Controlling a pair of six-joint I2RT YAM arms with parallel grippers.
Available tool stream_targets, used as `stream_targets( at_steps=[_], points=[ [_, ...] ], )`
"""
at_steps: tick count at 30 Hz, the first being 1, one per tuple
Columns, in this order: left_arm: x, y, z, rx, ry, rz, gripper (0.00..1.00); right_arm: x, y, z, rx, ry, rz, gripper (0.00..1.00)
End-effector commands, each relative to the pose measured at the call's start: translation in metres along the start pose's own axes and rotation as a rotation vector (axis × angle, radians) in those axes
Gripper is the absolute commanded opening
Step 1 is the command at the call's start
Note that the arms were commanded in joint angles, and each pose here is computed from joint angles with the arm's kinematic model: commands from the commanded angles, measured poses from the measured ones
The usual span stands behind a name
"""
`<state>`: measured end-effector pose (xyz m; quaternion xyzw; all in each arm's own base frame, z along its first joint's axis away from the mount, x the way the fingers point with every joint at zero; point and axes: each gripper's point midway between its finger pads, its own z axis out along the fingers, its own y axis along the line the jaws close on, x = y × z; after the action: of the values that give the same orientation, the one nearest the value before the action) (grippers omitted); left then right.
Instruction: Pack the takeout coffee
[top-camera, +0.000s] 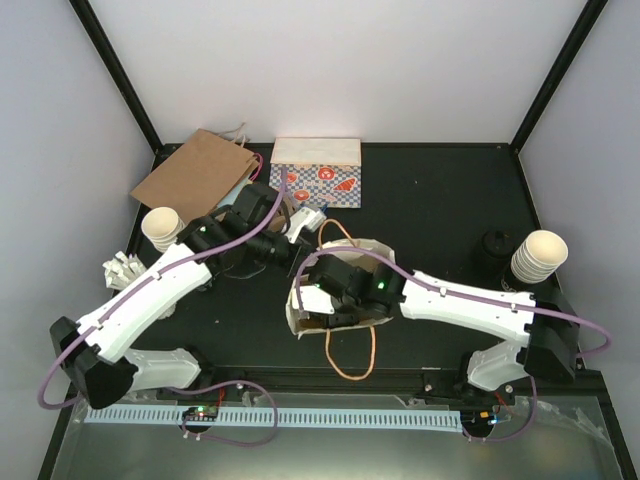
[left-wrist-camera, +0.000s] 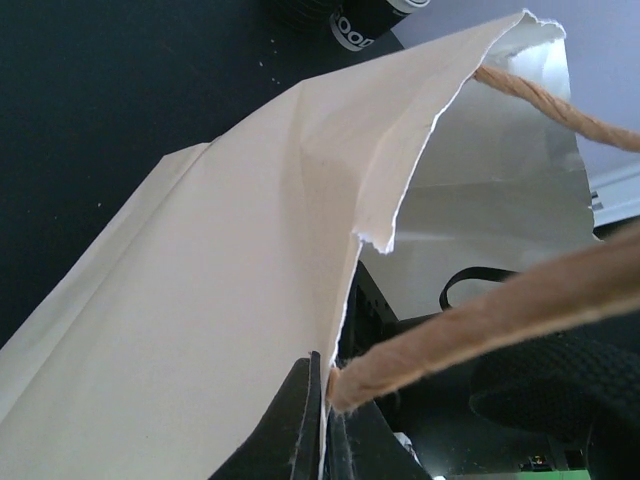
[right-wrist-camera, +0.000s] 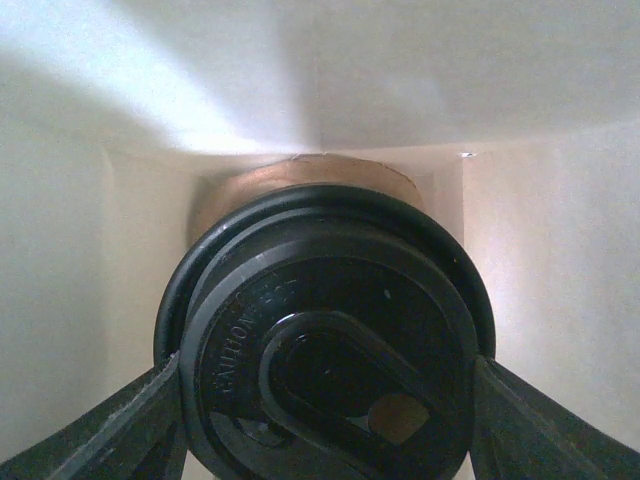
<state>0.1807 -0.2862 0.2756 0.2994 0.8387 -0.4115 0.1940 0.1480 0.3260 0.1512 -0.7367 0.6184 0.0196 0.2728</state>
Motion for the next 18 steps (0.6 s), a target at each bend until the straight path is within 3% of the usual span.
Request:
stream_targets(
  at_steps=[1,5,18],
  points=[
    [-0.020,-0.009,-0.009,0.128,-0.006,0.010,0.02,-0.003,-0.003,0.008,-0.086,-0.010,0.006,0.52],
    [-0.024,-0.001,-0.005,0.177,0.041,-0.036,0.02,-0.010,-0.007,0.004,-0.085,-0.025,0.009,0.53],
    [-0.032,0.000,-0.008,0.193,0.017,0.001,0.02,0.009,0.010,0.006,-0.070,-0.029,-0.036,0.54]
  ],
)
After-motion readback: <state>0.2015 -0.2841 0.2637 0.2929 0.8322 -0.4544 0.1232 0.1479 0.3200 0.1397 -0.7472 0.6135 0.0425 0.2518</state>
